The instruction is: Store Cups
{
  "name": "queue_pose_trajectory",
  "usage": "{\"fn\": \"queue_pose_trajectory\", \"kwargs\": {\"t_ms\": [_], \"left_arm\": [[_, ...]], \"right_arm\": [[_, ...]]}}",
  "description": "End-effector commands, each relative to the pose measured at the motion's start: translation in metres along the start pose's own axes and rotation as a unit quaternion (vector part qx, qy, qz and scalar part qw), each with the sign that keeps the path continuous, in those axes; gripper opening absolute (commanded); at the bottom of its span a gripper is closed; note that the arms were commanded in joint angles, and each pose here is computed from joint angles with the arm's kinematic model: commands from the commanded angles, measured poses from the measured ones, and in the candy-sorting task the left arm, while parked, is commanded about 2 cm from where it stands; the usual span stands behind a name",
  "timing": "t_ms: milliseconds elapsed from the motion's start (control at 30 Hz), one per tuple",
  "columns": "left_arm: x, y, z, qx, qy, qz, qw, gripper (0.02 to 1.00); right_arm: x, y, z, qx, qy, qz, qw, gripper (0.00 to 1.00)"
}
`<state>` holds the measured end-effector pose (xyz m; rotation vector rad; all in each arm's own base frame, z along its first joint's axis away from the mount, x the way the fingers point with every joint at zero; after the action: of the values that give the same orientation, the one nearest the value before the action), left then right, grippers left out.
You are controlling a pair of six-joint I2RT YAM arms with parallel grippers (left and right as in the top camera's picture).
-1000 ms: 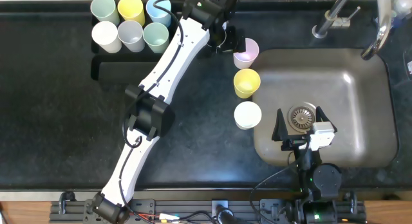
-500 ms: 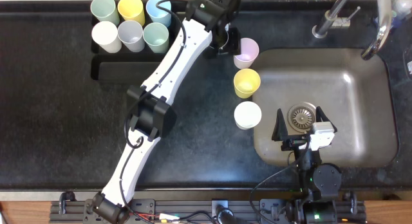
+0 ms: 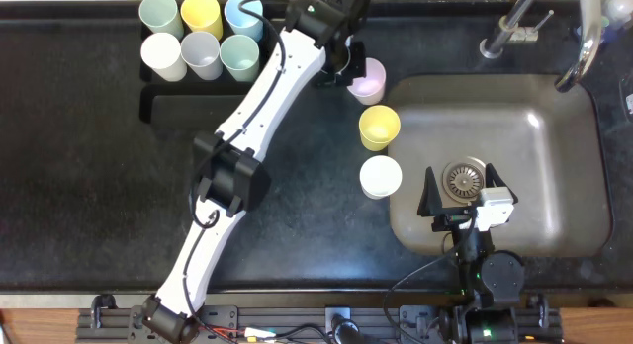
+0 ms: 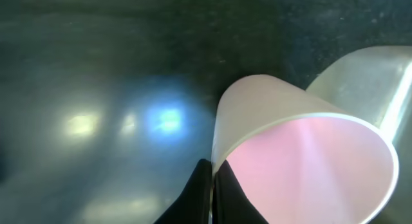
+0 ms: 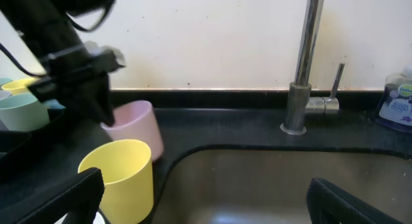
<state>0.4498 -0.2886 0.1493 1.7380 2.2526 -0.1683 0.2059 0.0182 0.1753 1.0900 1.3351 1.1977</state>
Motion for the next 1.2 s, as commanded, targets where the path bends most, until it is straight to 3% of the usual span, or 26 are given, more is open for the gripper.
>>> {"fn": "queue_pose_trajectory", "kwargs": {"t_ms": [33, 133, 233, 333, 433, 667, 1200], "left_arm": [[0.036, 0.025, -0.168, -0.136, -0.048, -0.071, 0.987, 0.036], [0.087, 0.021, -0.233, -0.185, -0.040, -0.123, 0.974, 0.036], [0.155, 0.009, -0.267, -0.218, -0.012, -0.184, 0.958, 0.036], [0.253, -0.020, -0.257, -0.219, 0.002, -0.286, 0.933, 0.036], [0.292, -0.033, -0.236, -0.197, 0.020, -0.335, 0.921, 0.036], [0.338, -0.006, -0.191, -0.158, 0.059, -0.391, 0.905, 0.036], [0.352, 0.043, -0.139, -0.113, 0.027, -0.410, 0.905, 0.036]], "right_arm": [[0.001, -0.003, 0.000, -0.002, 0.004, -0.002, 1.000, 0.998], [0.001, -0.003, 0.000, -0.002, 0.004, -0.002, 1.000, 0.998], [0.001, -0.003, 0.000, -0.002, 0.004, -0.002, 1.000, 0.998], [0.001, -0.003, 0.000, -0.002, 0.004, -0.002, 1.000, 0.996], [0.001, -0.003, 0.000, -0.002, 0.004, -0.002, 1.000, 0.998], [0.001, -0.003, 0.000, -0.002, 0.004, -0.002, 1.000, 0.998], [0.001, -0.003, 0.000, -0.002, 0.004, -0.002, 1.000, 0.998]]}}
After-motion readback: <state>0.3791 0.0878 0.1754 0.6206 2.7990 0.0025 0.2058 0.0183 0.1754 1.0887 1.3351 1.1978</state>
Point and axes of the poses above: each gripper's point midway between its finger pads, its own z axis out along the fingers, its own x axis along the line the jaws close on, y = z × x, the point moved 4 cm from there along -z, back along the fingers, and after that the axes turned 10 degrees about -z, right-handed, at the moved point
